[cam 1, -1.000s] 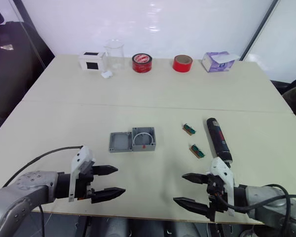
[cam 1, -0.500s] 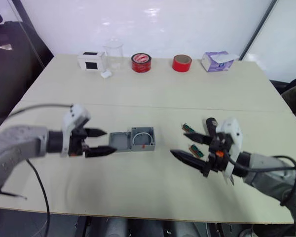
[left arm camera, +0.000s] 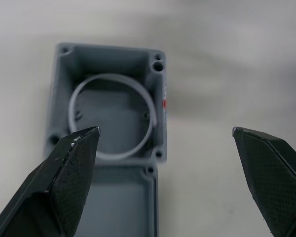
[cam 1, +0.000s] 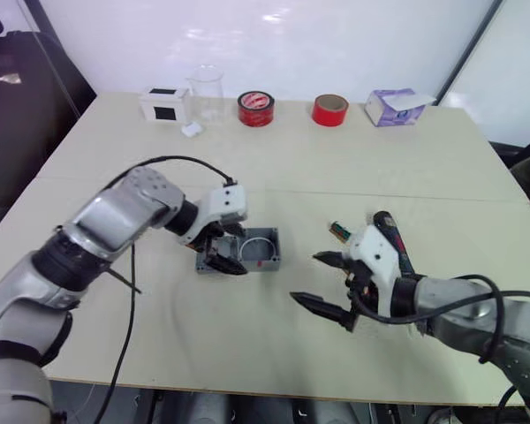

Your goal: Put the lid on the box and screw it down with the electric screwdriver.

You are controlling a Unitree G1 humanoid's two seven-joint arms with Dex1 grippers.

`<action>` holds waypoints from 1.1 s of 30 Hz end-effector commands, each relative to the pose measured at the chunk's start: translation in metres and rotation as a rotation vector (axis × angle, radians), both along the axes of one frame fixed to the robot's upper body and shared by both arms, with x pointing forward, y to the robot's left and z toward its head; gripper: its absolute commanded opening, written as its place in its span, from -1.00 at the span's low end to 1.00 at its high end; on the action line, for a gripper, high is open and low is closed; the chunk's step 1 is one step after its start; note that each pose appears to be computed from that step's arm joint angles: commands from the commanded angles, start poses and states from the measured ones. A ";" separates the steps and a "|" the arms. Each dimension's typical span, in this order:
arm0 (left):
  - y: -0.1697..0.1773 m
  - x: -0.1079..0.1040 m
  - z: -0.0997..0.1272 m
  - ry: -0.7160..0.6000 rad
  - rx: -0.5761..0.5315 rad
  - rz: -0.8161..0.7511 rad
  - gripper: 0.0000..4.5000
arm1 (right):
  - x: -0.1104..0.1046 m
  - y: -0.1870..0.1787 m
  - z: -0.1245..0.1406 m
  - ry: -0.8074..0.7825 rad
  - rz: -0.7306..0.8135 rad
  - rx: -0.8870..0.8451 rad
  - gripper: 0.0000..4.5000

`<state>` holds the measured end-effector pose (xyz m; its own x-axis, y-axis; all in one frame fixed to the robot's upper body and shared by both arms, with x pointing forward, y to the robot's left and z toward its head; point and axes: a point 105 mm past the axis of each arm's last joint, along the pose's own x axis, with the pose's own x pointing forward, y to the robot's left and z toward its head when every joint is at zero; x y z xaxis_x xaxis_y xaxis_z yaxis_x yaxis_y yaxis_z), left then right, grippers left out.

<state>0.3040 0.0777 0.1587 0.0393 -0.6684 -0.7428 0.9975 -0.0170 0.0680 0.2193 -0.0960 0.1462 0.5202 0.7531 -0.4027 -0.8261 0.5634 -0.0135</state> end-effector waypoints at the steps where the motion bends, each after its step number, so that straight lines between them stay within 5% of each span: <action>1: -0.008 0.004 -0.006 -0.038 0.071 -0.057 0.96 | -0.005 0.004 0.005 -0.054 0.007 -0.001 1.00; 8: -0.024 0.011 -0.018 -0.043 0.119 -0.106 0.96 | -0.006 0.004 0.005 -0.077 -0.042 0.015 1.00; 18: -0.028 0.016 -0.023 -0.067 0.143 -0.147 -0.93 | -0.008 0.003 0.003 -0.079 -0.087 0.023 1.00; 27: -0.034 0.023 -0.014 -0.157 0.092 -0.264 -0.98 | -0.026 0.000 0.005 -0.026 -0.044 0.056 1.00; 33: -0.030 -0.005 -0.002 -0.213 0.070 -0.689 -0.98 | -0.031 -0.008 0.013 -0.008 -0.042 0.087 1.00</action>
